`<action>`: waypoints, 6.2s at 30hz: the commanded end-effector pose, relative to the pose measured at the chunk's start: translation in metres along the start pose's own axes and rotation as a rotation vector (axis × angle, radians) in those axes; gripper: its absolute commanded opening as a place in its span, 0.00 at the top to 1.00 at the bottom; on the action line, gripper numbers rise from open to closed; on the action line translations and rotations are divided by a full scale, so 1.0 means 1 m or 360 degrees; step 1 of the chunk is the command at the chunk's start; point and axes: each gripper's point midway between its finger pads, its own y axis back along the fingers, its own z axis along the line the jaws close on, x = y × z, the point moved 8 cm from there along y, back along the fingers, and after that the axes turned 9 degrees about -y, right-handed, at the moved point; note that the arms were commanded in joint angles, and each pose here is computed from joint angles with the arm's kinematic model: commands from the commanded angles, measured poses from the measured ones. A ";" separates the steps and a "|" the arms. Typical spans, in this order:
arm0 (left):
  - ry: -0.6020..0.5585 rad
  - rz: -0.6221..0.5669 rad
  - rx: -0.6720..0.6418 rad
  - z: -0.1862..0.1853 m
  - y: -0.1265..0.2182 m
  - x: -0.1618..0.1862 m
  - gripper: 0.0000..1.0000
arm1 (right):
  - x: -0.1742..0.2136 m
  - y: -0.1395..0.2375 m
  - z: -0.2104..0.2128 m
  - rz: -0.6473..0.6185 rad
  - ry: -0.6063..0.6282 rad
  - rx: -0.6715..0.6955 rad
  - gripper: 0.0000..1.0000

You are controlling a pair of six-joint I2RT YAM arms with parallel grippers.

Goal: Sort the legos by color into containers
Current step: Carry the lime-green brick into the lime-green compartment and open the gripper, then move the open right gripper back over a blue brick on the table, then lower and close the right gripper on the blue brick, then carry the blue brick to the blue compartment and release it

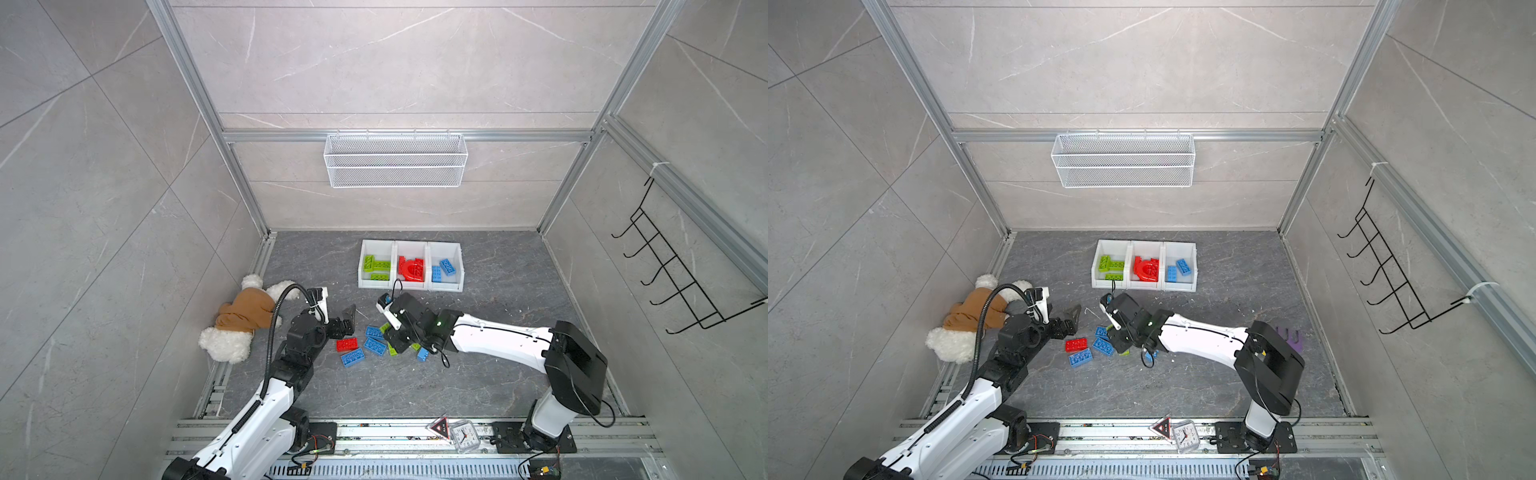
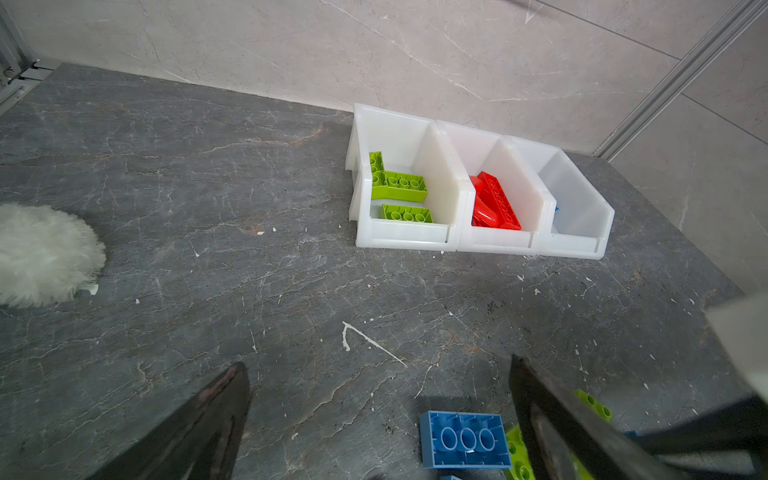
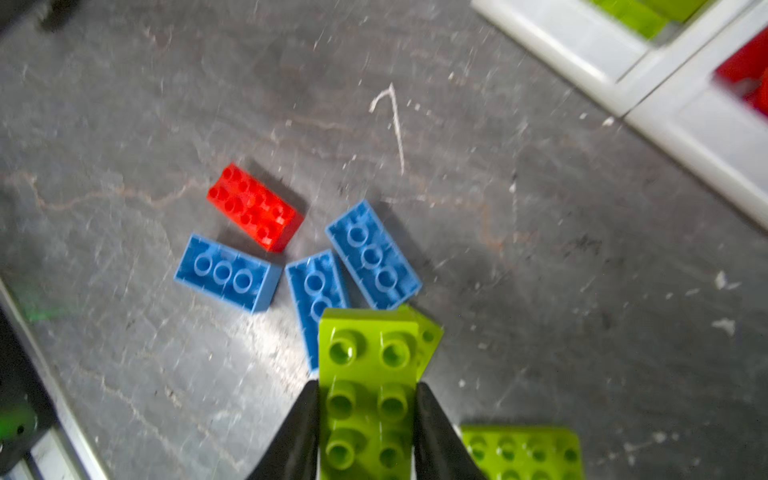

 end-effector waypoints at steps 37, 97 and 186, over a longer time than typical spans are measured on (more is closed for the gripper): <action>-0.0005 -0.0082 -0.0025 0.001 0.001 -0.011 0.00 | -0.174 -0.055 -0.088 -0.0257 -0.0184 0.0049 0.33; -0.0006 -0.0042 0.0006 -0.001 -0.005 -0.009 0.00 | 0.091 0.054 -0.089 0.0359 -0.0588 0.0409 0.30; 0.0001 -0.0065 0.0004 -0.001 -0.001 -0.012 0.00 | -0.114 0.023 -0.258 -0.0227 -0.0647 0.0493 0.47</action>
